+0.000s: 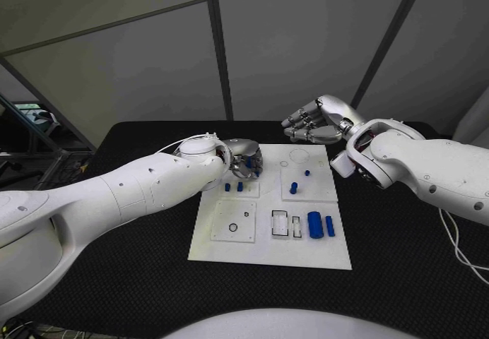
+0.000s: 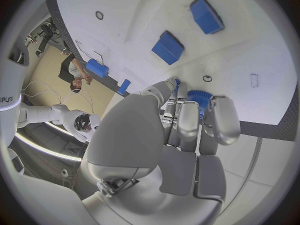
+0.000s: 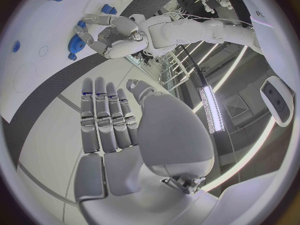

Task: Assemble the parts on the task board

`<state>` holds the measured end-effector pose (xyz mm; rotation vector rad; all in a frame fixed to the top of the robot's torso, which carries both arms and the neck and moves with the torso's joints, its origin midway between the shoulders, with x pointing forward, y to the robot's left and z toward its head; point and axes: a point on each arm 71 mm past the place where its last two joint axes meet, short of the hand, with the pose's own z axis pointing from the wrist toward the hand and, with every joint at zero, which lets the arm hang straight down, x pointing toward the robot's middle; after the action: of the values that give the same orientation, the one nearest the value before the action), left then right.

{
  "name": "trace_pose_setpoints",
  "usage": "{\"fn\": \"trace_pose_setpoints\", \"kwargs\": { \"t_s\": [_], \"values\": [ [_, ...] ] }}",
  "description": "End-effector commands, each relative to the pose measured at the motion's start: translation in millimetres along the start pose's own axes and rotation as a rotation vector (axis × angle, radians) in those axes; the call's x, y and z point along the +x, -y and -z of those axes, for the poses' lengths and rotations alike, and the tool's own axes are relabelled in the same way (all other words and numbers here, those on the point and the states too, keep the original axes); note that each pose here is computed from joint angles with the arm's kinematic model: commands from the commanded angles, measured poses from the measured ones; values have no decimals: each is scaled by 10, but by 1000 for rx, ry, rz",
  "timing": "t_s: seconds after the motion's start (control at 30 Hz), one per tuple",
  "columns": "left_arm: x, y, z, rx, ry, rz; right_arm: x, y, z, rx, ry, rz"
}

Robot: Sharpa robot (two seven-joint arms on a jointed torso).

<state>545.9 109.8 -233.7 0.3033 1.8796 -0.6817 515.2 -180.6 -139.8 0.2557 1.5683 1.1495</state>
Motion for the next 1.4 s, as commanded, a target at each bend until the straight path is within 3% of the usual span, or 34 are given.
{"fn": "trace_pose_setpoints", "kwargs": {
  "t_s": [0.03,0.17,0.47,0.63,1.13,1.4],
  "values": [
    [9,-6,9,0,7,-2,-3,-19,-2,-10,1,1],
    [-17,3,33,20,42,21,-8,-15,2,-9,2,1],
    [-77,18,147,41,55,98,-36,6,19,-4,7,4],
    [-117,-12,207,38,63,103,-47,20,20,-1,11,6],
    [-156,-248,441,-11,49,91,-73,55,22,9,15,8],
    [-196,-332,514,-28,66,91,-74,61,19,11,15,9]
  ]
}}
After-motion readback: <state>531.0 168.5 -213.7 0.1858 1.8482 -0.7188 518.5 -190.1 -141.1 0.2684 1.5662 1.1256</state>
